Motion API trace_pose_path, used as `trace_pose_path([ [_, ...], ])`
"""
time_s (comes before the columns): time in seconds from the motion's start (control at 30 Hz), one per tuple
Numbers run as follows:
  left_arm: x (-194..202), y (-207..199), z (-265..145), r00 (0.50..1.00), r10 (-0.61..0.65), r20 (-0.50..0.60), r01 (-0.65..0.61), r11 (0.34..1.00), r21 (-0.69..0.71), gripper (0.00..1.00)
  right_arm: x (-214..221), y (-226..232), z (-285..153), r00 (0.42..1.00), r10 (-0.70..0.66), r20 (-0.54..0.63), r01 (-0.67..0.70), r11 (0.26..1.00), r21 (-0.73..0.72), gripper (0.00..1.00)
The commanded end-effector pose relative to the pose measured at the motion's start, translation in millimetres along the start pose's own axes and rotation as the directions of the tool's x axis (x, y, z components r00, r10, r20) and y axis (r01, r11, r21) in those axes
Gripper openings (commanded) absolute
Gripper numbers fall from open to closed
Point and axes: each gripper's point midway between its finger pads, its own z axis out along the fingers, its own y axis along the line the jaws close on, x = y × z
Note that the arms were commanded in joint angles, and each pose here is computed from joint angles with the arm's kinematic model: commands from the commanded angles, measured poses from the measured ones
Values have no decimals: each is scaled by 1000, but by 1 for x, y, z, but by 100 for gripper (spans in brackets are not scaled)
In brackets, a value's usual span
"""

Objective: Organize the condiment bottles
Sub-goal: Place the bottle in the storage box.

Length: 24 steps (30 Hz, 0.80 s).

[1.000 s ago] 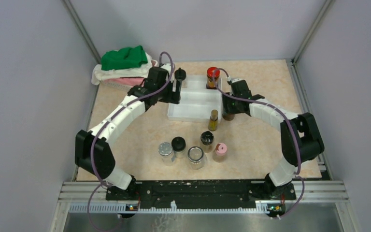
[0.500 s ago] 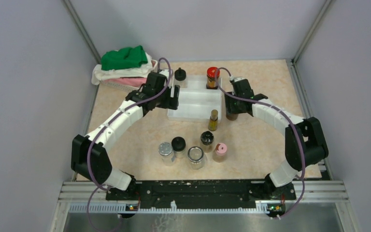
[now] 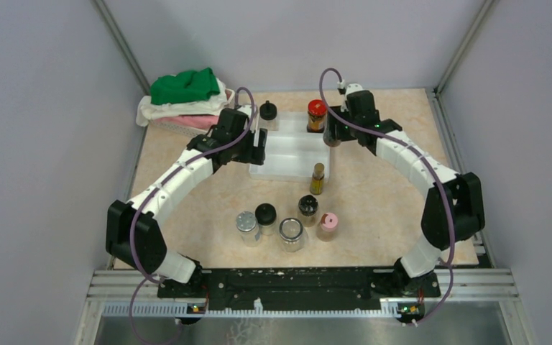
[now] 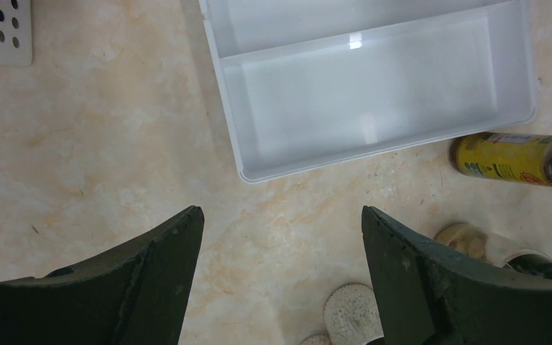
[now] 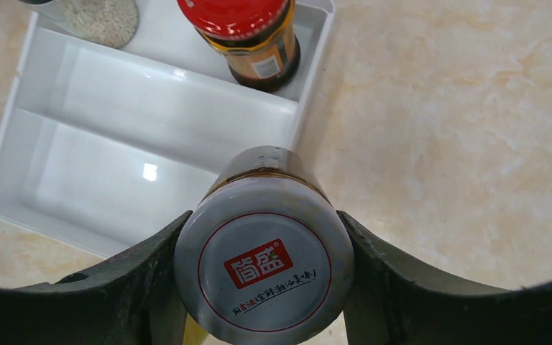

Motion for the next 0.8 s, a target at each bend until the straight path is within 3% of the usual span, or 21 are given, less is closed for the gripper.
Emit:
trace_pose_path([
  [0.0, -13, -2, -12, 999, -3, 40, 3, 1000, 8, 87, -50, 27, 16, 988, 15, 155, 2, 994, -108, 0],
  [0.4, -18, -3, -13, 999, 14, 45, -14, 1000, 11, 87, -26, 59, 73, 990, 75, 123, -43, 969, -245, 0],
  [0.77, -27, -22, -14, 999, -8, 49, 3, 995, 104, 86, -9, 34, 91, 999, -5, 39, 8, 997, -72, 0],
])
